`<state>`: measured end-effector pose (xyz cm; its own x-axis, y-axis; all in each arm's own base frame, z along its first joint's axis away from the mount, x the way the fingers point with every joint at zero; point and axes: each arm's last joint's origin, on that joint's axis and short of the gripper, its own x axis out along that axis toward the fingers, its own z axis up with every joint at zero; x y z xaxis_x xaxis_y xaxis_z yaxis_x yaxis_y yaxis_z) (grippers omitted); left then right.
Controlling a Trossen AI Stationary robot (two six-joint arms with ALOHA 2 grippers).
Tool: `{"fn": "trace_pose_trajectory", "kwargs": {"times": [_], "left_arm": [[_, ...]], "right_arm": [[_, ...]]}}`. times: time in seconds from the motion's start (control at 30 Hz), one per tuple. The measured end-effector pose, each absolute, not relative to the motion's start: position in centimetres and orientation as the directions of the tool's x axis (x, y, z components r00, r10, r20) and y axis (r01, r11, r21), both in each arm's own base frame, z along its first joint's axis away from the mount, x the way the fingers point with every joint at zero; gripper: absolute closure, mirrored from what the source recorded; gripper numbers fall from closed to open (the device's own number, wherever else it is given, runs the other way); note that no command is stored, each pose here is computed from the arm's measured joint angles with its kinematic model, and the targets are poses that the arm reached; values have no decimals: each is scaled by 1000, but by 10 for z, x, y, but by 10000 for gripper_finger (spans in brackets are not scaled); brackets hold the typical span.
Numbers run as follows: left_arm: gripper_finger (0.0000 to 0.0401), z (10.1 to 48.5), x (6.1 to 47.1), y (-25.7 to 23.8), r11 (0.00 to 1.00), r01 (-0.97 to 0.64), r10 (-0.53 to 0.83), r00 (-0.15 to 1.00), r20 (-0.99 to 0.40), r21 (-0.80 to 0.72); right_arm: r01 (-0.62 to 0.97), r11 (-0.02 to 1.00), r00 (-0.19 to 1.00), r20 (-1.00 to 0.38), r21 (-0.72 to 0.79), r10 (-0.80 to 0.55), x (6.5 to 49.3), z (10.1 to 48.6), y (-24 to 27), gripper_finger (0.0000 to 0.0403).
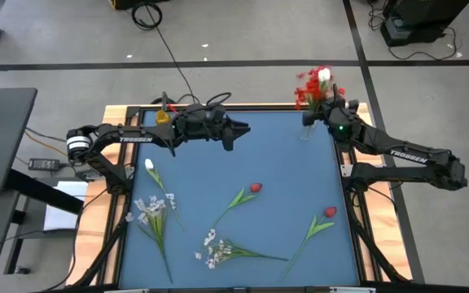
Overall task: Sort flowers into vase by color
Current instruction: Put the right white tulip into the transparent vase
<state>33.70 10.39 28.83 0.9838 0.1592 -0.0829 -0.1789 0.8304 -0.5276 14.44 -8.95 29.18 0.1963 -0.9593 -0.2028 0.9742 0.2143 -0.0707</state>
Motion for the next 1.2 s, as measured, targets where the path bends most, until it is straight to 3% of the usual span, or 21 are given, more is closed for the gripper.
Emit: {"fn": "trace_pose_trajectory", "kwargs": {"times": [0.37, 0.6, 0.93, 1.2], "left_arm": [[264, 287, 337, 104, 834, -185, 159, 983, -95, -519], [264, 287, 337, 104, 833, -186, 159, 983, -96, -520], [264, 286, 337, 104, 821, -188, 158, 982, -102, -539], [264, 285, 337, 103, 819, -195, 157, 981, -116, -540]], "right_arm": [[973, 210, 174, -284, -100, -943, 141, 271, -86, 402], [974, 224, 210, -258, -22, -943, 144, 245, -87, 402], [971, 235, 217, -271, -37, -938, 143, 230, -86, 400], [962, 274, 269, -232, 11, -935, 136, 240, -82, 344]]}}
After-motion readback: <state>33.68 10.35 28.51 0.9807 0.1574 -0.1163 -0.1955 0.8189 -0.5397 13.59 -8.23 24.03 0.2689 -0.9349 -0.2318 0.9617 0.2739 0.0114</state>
